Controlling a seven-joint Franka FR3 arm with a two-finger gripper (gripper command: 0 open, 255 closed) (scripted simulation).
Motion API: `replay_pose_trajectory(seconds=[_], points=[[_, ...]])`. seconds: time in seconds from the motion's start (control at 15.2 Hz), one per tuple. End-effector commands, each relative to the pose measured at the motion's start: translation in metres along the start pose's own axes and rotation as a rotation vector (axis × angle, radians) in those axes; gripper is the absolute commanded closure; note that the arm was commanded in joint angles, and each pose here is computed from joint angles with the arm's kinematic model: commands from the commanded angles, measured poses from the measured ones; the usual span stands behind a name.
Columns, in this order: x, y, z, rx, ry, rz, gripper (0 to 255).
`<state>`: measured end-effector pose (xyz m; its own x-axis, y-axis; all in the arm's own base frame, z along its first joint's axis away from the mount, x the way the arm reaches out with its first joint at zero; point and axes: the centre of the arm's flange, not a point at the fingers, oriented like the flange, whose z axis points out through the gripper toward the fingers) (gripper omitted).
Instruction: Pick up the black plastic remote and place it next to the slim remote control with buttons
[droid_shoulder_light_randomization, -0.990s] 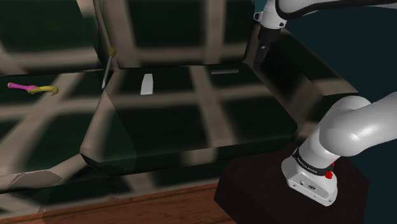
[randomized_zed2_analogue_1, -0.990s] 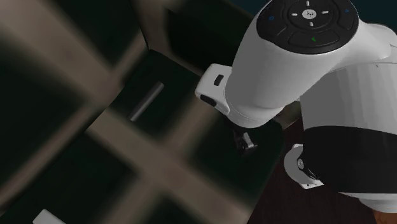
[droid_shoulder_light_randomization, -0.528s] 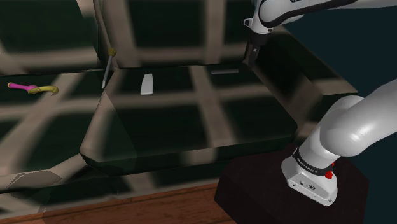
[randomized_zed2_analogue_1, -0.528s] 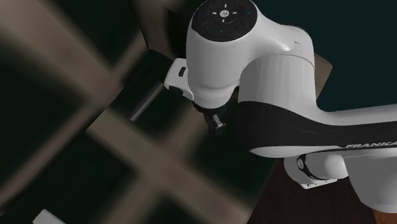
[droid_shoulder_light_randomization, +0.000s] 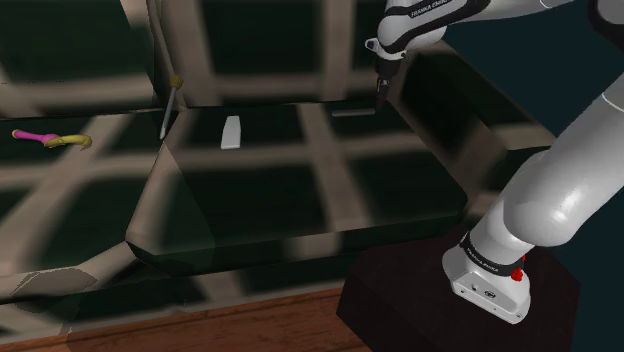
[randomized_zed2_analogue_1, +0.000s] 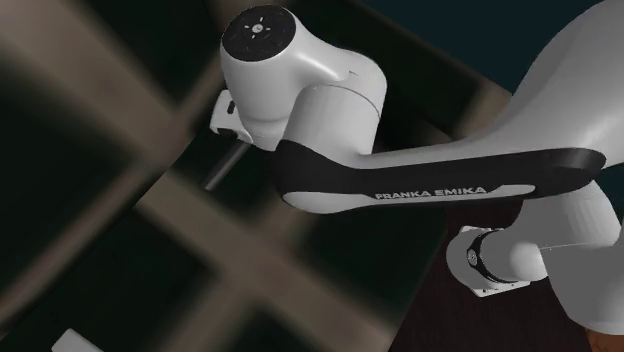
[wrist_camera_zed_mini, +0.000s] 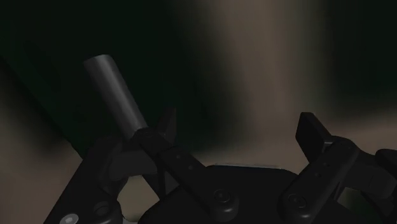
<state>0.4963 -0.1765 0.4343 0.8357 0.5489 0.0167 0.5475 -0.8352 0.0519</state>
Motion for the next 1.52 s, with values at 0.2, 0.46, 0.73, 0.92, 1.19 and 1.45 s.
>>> replay_pose_trajectory(seconds=[0.2,0.46,0.73,0.92,1.19,1.45], points=[[0.029,0.048,0.034,-0.012,0.005,-0.107,0],[0.057,0.084,0.059,-0.021,0.009,-0.191,0],[0.087,0.118,0.083,-0.03,0.013,-0.274,0],[0.094,0.124,0.099,-0.032,0.014,-0.29,0],[0.094,0.125,0.12,-0.032,0.014,-0.29,0],[0.094,0.125,0.128,-0.032,0.014,-0.29,0]])
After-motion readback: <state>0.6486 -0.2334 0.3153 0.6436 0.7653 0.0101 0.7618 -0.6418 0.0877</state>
